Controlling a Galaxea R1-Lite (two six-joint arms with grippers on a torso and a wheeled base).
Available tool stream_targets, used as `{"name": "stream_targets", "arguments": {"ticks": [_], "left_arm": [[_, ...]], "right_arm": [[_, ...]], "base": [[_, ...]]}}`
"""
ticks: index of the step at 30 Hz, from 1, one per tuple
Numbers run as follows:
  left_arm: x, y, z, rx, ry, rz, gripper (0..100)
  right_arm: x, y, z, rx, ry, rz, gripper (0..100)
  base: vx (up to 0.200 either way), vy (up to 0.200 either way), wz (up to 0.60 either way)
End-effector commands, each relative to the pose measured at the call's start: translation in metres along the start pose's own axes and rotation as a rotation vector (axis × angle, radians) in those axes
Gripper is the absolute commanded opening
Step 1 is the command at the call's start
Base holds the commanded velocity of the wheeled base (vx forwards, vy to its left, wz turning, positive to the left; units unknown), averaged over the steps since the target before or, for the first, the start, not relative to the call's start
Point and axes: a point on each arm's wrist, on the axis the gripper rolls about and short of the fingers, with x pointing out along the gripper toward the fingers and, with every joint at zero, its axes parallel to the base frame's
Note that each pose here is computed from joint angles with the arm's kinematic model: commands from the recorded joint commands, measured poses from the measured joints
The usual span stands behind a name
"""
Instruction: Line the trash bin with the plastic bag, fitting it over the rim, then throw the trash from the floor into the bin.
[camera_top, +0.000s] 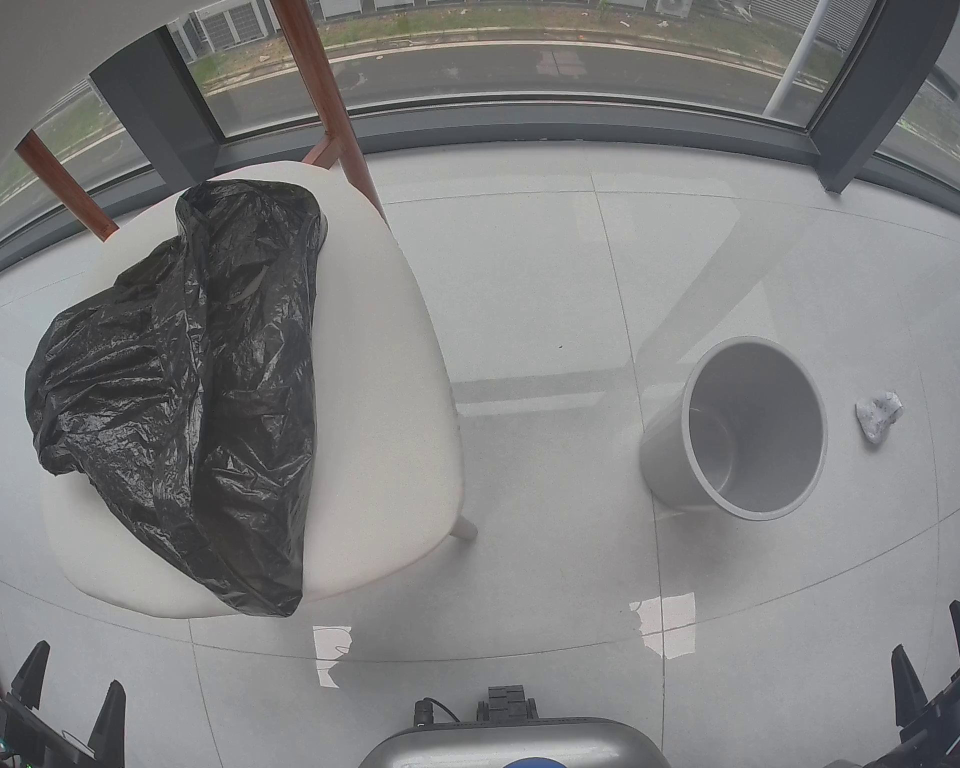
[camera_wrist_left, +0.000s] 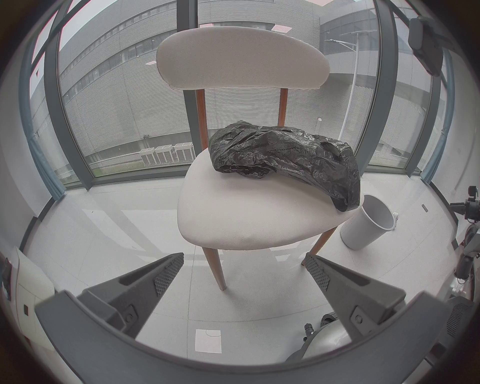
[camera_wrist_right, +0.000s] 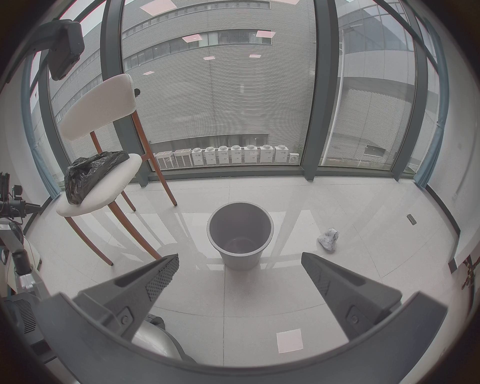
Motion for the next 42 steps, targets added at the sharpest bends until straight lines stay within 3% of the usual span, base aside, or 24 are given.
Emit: {"name": "stream_targets", "arguments": {"ticks": [1,3,4,5,6,7,8,11,13,18,22,26,31,34,42], "left_arm": [[0.001,0.000,-0.005,0.018,0.006,-0.001,100],[-0.002,0.000,0.004,0.031,-0.040,-0.007,100],[-0.010,0.000,0.032,0.019,-0.134,-0.023,100],[-0.013,0.000,0.054,0.000,-0.164,-0.038,100],[-0.013,0.000,0.058,-0.003,-0.164,-0.043,100],[0.001,0.001,0.092,-0.056,-0.092,-0.097,100],[0.013,0.000,0.108,-0.076,-0.056,-0.132,100],[0.032,-0.003,0.149,-0.086,-0.069,-0.234,100],[0.061,-0.011,0.174,-0.084,-0.017,-0.294,100],[0.123,-0.030,0.228,-0.097,0.019,-0.324,100],[0.173,-0.045,0.248,-0.099,0.054,-0.319,100],[0.195,-0.052,0.258,-0.095,0.078,-0.318,100],[0.200,-0.066,0.270,-0.105,0.133,-0.372,100],[0.208,-0.081,0.274,-0.178,0.221,-0.360,100],[0.210,-0.092,0.264,-0.146,0.315,-0.305,100]], "right_arm": [[0.000,0.000,-0.005,-0.001,0.002,-0.001,100],[0.000,0.000,-0.005,0.001,0.002,-0.001,100],[0.000,0.000,-0.005,0.001,0.002,-0.001,100],[0.000,0.000,-0.005,0.001,0.002,-0.001,100],[0.000,0.000,-0.005,0.001,0.002,0.001,100],[0.000,0.000,-0.005,0.001,0.002,0.001,100],[0.000,0.000,-0.005,-0.001,0.002,0.001,100],[0.000,0.000,-0.005,-0.001,0.002,0.001,100],[0.000,0.000,-0.005,-0.001,0.002,0.001,100],[0.000,0.000,-0.005,0.002,0.002,-0.001,100],[0.000,0.000,-0.005,-0.001,0.002,-0.001,100],[0.000,0.000,-0.005,0.002,0.002,-0.001,100],[0.000,0.000,-0.005,0.002,0.002,-0.002,100],[0.000,0.000,-0.005,0.001,0.002,-0.001,100],[0.000,0.000,-0.005,0.002,0.002,-0.001,100]], "base": [[0.000,0.000,0.00],[0.000,0.000,0.00],[0.000,0.000,0.00],[0.000,0.000,0.00],[0.000,0.000,0.00],[0.000,0.000,0.00],[0.000,0.000,0.00],[0.000,0.000,0.00],[0.000,0.000,0.00],[0.000,0.000,0.00],[0.000,0.000,0.00],[0.000,0.000,0.00],[0.000,0.000,0.00],[0.000,0.000,0.00],[0.000,0.000,0.00]]}}
